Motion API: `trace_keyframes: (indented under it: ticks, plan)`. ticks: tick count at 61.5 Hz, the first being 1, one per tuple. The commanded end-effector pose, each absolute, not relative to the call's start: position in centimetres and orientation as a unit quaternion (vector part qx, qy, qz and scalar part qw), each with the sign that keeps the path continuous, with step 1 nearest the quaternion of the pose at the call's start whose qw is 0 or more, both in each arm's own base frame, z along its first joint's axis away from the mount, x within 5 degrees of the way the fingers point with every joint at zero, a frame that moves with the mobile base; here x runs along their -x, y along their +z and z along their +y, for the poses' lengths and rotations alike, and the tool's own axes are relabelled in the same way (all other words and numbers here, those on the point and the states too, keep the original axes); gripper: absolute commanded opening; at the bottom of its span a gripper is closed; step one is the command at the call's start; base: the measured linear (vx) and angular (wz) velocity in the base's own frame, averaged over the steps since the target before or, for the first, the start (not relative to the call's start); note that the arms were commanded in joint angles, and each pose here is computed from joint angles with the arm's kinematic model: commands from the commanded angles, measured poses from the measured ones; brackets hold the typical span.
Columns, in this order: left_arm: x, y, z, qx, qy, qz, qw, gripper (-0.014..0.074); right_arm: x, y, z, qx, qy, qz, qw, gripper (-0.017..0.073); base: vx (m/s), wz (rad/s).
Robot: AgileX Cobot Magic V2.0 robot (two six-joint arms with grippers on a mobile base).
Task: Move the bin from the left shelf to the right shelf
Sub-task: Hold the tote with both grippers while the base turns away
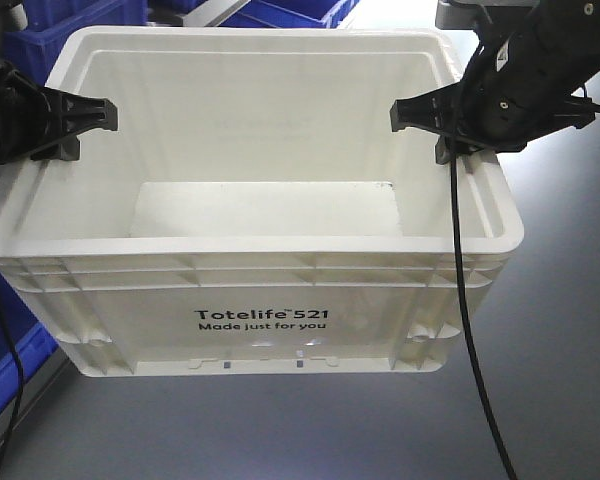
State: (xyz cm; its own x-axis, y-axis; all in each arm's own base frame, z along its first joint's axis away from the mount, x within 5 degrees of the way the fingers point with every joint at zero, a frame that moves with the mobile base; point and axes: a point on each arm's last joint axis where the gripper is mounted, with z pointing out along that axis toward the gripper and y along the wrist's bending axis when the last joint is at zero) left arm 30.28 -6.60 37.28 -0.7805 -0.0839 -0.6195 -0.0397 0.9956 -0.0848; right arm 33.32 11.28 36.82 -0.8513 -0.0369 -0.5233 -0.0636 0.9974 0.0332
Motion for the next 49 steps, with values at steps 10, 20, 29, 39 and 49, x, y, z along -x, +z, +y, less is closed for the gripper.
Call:
trace_keyframes:
  ticks: [10,20,29,39,49]
  plan:
    - [-29.49,40.93,-5.85,0.031,-0.030,0.907,0.420,-0.0007,-32.73,40.28,9.92,0.027,0.006,0.935,0.352,0.0008,0.00,-0.36]
    - [-29.49,40.93,-5.85,0.031,-0.030,0.907,0.420,-0.0007,-32.73,40.28,9.92,0.027,0.006,0.935,0.352,0.0008,0.02,-0.34]
    - [-29.49,40.93,-5.85,0.031,-0.030,0.907,0.420,-0.0007,-32.71,40.26,9.91,0.026,0.006,0.936,0.351,0.0008,0.05,-0.35]
    - [-29.49,40.93,-5.85,0.031,-0.030,0.907,0.420,-0.0007,-32.71,40.26,9.91,0.026,0.006,0.936,0.351,0.0008,0.08,-0.37]
    - [-29.49,40.93,-5.85,0.031,-0.030,0.907,0.420,-0.0007,-32.71,40.26,9.91,0.026,0.006,0.936,0.351,0.0008,0.10,-0.39]
